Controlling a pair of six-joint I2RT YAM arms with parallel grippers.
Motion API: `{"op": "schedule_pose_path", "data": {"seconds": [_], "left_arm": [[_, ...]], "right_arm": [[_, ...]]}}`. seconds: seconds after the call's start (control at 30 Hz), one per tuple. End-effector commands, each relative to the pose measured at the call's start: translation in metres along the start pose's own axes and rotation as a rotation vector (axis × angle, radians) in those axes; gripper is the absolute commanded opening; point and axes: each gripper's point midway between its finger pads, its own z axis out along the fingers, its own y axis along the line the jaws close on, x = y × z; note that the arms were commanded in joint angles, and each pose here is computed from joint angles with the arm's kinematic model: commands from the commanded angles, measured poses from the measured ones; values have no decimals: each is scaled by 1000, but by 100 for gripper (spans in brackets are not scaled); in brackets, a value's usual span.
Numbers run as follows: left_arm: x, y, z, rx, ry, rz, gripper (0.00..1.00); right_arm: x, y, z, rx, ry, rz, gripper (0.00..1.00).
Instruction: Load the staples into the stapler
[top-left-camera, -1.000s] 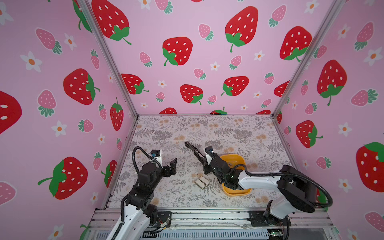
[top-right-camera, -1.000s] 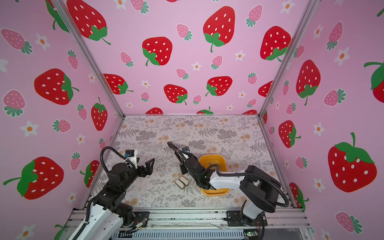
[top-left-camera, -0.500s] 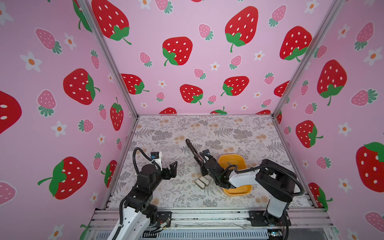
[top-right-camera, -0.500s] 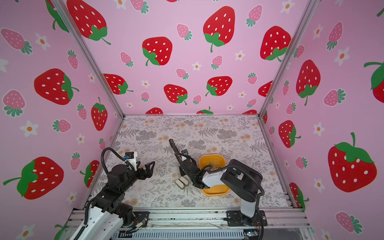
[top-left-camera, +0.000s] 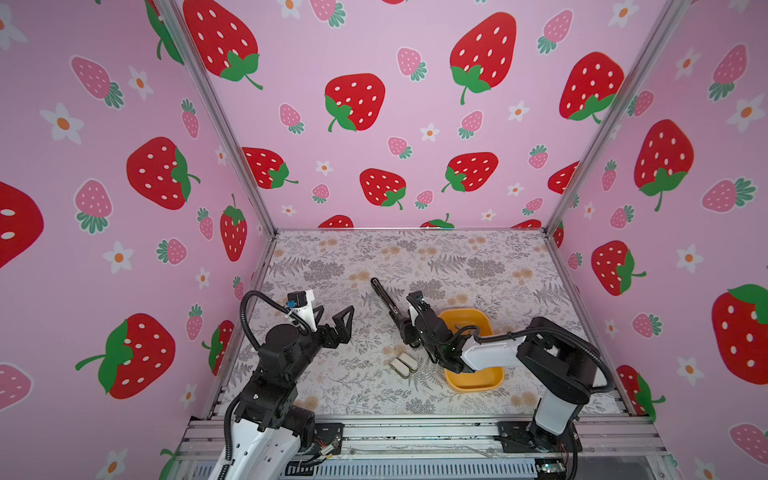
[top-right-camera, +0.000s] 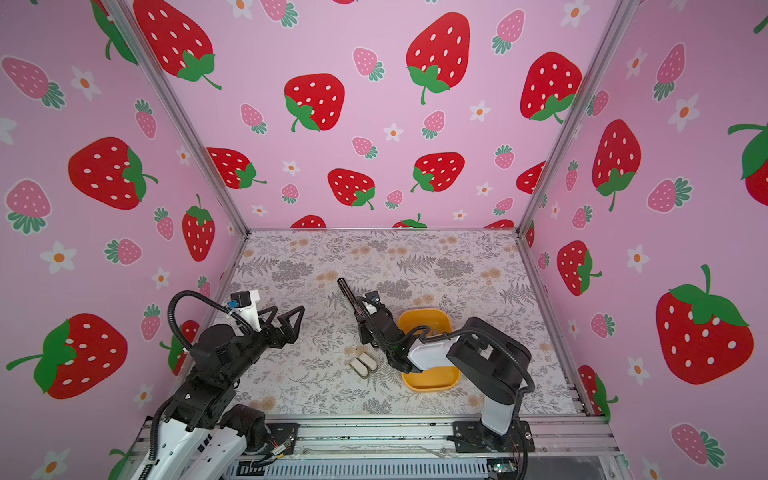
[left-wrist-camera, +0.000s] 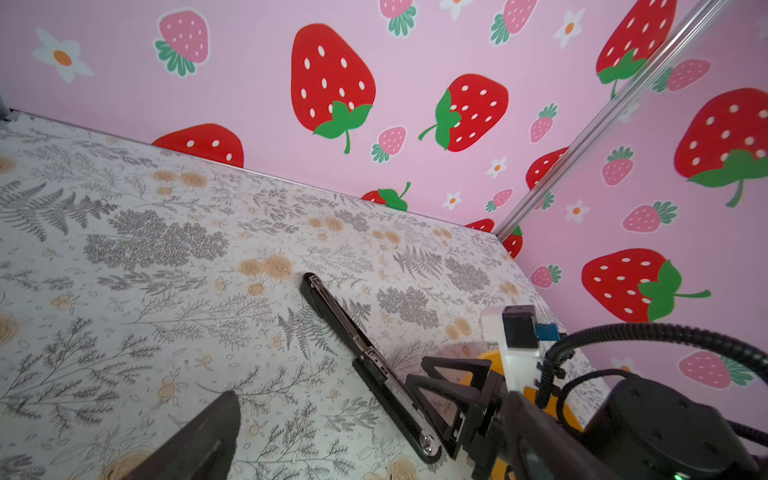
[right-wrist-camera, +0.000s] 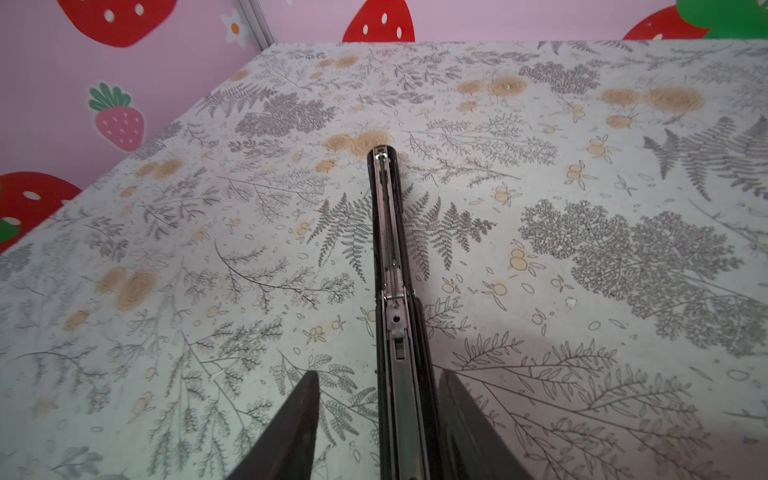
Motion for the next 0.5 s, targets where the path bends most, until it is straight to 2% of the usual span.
{"op": "schedule_pose_path", "data": {"seconds": [0.0, 0.07, 0.13, 0.23, 0.33, 0.47], "left_arm": [[-54, -22, -4, 40, -123, 82, 100], [-70, -26, 0, 19, -124, 144, 99], [-87, -36, 5, 26, -108, 257, 99], [-96, -52, 19, 82, -43, 425, 99], [-82, -66, 37, 194, 53, 680, 92], [-38, -66, 53, 350, 201, 1014, 82]], "right_arm": [[-41, 7, -26, -54, -96, 6, 50], [-53, 4, -39, -53, -120, -15, 54], [-63, -7, -52, -41, -143, -33, 60], [-71, -26, -63, -54, -149, -30, 62], [-75, -54, -71, -42, -154, -12, 62], [-73, -92, -81, 25, -153, -13, 62]]}}
